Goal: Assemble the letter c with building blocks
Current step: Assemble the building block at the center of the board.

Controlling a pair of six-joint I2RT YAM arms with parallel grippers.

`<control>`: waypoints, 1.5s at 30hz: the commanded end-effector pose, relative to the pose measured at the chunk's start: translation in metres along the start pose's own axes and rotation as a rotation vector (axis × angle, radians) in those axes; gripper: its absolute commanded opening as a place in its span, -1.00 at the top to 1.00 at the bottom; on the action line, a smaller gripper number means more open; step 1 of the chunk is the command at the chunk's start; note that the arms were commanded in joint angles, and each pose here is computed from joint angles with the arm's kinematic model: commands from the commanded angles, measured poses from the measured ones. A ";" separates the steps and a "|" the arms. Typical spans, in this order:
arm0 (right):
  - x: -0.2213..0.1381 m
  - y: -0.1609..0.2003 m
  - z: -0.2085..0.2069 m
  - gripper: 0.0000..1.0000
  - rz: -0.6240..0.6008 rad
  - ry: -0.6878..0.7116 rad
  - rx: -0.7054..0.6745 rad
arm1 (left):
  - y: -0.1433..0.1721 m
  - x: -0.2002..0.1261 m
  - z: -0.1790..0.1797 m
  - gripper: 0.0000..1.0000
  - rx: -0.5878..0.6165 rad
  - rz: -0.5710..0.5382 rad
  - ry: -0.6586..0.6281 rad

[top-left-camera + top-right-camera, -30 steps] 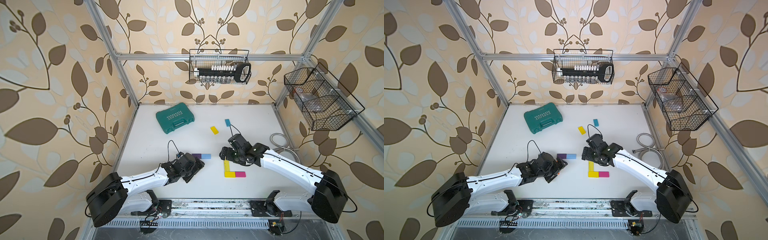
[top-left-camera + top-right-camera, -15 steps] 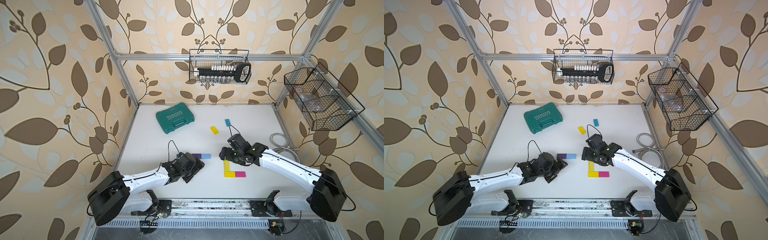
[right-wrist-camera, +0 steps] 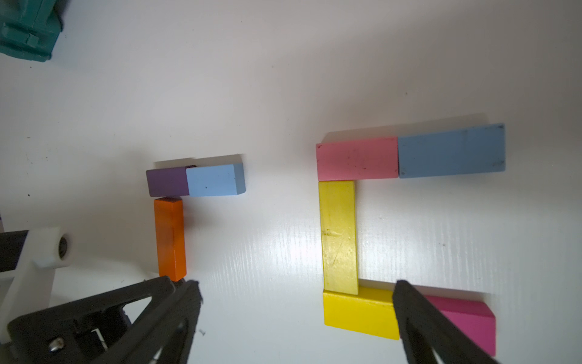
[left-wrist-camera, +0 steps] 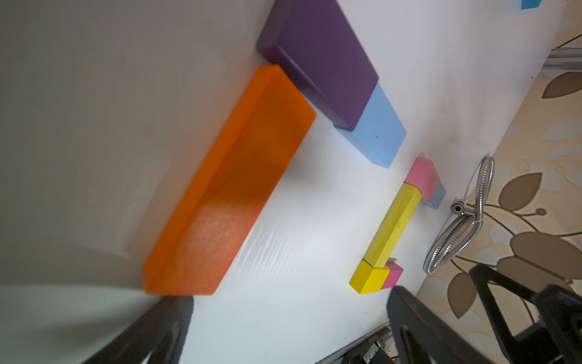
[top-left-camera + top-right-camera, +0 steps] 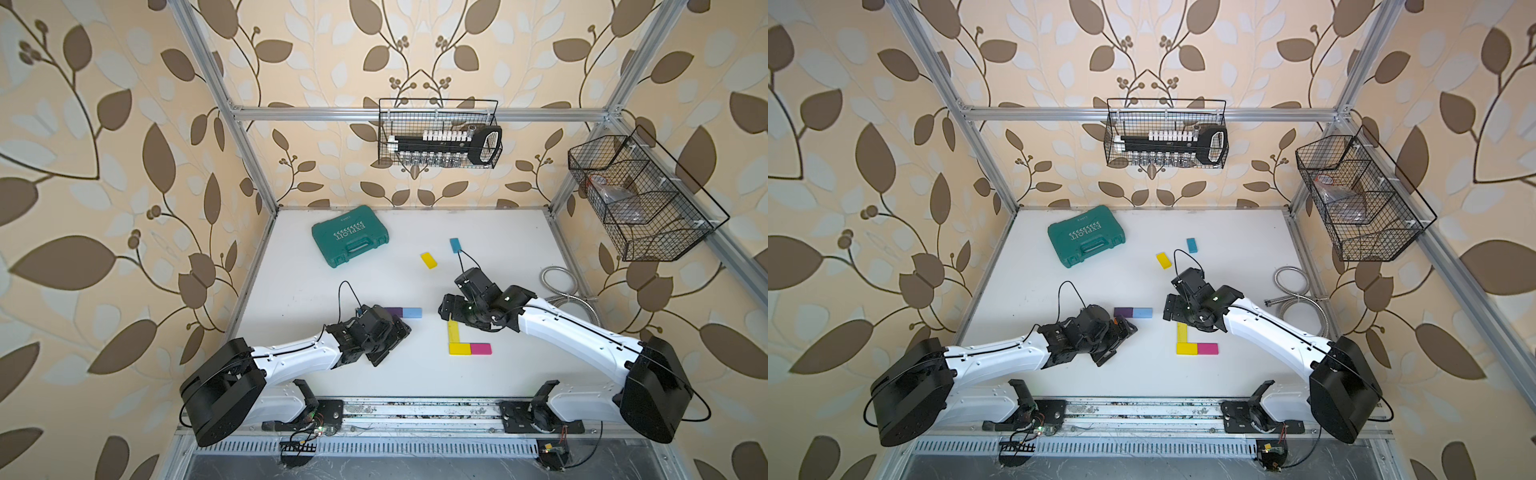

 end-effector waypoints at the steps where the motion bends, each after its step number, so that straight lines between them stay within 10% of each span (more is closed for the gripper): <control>1: -0.004 -0.006 0.002 -0.88 -0.017 0.005 0.000 | 0.003 -0.001 -0.014 -0.98 0.026 0.013 0.036; 45: -0.003 -0.004 0.001 -0.88 -0.016 0.006 0.001 | 0.004 0.002 -0.022 -0.98 0.037 0.015 0.039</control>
Point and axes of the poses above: each gripper's point midway between its finger pads, its own x axis out along the fingers, its own z axis along the line the jaws close on, y = z × x, the point moved 6 cm from there along -x, back along the fingers, and after that the axes turned 15 degrees about -x, right-handed, at the moved point
